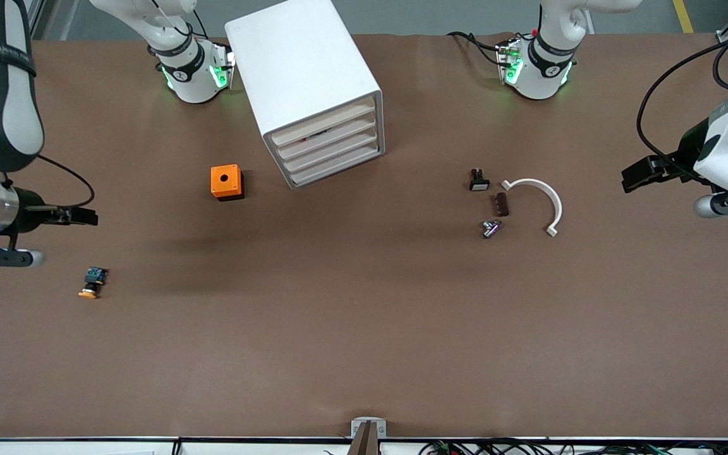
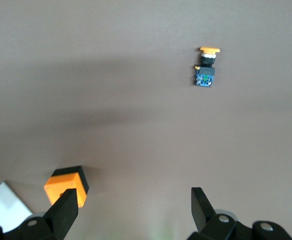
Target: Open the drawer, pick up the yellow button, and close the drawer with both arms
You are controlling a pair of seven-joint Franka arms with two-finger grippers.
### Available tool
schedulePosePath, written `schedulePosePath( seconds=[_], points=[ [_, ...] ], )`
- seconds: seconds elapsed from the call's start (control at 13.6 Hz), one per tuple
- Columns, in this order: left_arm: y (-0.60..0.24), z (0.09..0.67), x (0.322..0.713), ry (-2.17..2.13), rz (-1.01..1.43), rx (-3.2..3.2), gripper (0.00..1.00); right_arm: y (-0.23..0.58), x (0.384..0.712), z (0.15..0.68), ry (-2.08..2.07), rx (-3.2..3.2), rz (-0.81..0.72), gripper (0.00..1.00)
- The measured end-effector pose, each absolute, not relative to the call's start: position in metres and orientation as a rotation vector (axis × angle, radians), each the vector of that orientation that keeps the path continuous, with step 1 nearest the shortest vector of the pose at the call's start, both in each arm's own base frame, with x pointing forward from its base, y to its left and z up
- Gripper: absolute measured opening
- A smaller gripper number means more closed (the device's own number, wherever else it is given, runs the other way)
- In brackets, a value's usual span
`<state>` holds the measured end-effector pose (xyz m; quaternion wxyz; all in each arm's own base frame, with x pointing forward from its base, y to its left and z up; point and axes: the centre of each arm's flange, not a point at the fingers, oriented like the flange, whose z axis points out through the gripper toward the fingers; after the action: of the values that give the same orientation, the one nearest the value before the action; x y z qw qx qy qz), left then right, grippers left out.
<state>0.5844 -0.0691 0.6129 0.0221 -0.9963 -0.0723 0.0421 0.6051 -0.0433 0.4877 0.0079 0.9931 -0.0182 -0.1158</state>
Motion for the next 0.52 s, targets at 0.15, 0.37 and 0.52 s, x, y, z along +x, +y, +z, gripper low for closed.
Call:
schedulePosePath(
  seconds=[0.15, 0.37, 0.52],
  points=[
    [-0.07, 0.615, 0.585, -0.216, 0.122, -3.089, 1.0, -0.035, 0.585, 0.517, -0.083, 3.112, -0.323, 1.0],
    [-0.07, 0.626, 0.581, -0.197, 0.094, -3.097, 1.0, 0.008, 0.54, 0.553, -0.185, 3.095, -0.276, 1.0],
    [-0.067, 0.634, 0.573, -0.191, 0.091, -3.105, 1.0, 0.021, 0.522, 0.571, -0.182, 3.098, -0.228, 1.0]
  ],
)
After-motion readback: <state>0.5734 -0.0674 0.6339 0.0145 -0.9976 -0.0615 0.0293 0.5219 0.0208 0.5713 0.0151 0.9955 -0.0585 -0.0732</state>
